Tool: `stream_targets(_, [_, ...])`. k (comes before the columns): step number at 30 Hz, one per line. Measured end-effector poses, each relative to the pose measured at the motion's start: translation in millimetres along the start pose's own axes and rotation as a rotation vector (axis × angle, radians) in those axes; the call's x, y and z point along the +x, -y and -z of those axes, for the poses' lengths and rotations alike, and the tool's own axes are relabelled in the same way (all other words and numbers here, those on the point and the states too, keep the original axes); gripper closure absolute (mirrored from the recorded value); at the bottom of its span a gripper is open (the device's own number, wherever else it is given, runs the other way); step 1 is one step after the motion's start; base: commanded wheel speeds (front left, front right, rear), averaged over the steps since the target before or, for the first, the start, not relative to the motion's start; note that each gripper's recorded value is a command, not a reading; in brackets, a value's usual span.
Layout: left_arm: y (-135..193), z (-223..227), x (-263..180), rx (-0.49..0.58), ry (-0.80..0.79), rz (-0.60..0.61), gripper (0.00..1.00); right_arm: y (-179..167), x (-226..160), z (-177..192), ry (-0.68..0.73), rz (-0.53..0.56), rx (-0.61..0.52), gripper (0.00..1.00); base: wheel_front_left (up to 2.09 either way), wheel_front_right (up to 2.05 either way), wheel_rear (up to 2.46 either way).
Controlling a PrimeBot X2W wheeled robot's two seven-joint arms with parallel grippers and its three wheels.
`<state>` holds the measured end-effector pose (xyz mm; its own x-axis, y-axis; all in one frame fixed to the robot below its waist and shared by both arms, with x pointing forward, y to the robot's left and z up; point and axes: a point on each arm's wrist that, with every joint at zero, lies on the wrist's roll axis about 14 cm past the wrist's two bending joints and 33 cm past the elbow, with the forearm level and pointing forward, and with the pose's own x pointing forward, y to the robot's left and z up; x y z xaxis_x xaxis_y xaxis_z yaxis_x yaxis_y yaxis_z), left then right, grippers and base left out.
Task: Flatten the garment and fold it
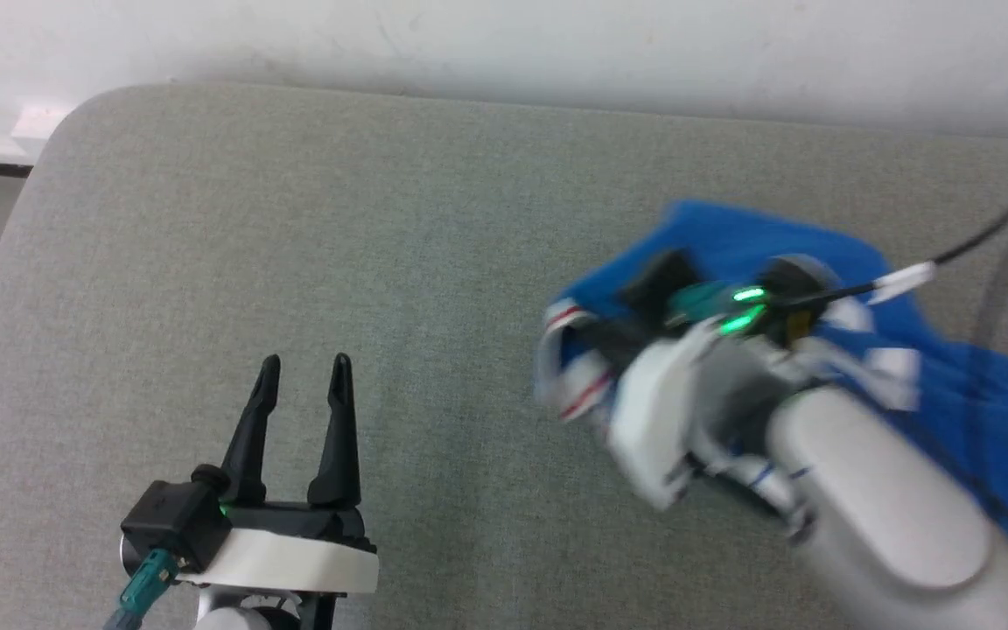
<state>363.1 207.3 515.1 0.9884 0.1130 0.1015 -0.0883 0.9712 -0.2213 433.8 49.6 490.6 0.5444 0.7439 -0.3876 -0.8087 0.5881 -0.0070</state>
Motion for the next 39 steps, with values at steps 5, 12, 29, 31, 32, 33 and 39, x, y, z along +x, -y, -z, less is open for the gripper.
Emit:
stream_targets(5, [4,-2,2,-0.003,0.007,0.012,0.0,-113,-11,-8,-0.046,-0.374,0.084,1.0,0.0,0.0,0.0])
stream_targets(12, [5,4,5,-0.004,-0.008,0.017,0.0,-141,-71,88,-0.459,-0.582,0.175,1.0,0.0,0.0,0.0])
stream_targets(29, [27,2,11,0.001,0.007,0.088,0.0,83,-112,-17,0.413,0.381,0.202,0.0,0.0,0.0,0.0])
stream_targets(31, [30,3,12,0.003,0.004,0.097,0.0,99,-136,4,0.422,0.544,0.233,0.0,0.0,0.0,0.0])
stream_targets(32, [31,5,11,0.003,-0.003,0.101,0.0,103,-148,17,0.409,0.615,0.231,0.0,0.0,0.0,0.0])
stream_targets(33, [32,7,11,0.002,-0.009,0.105,0.0,107,-161,28,0.395,0.686,0.226,0.0,0.0,0.0,0.0])
stream_targets(39, [44,16,14,0.016,-0.029,0.152,0.0,118,-225,84,0.349,0.925,0.311,0.0,0.0,0.0,0.0])
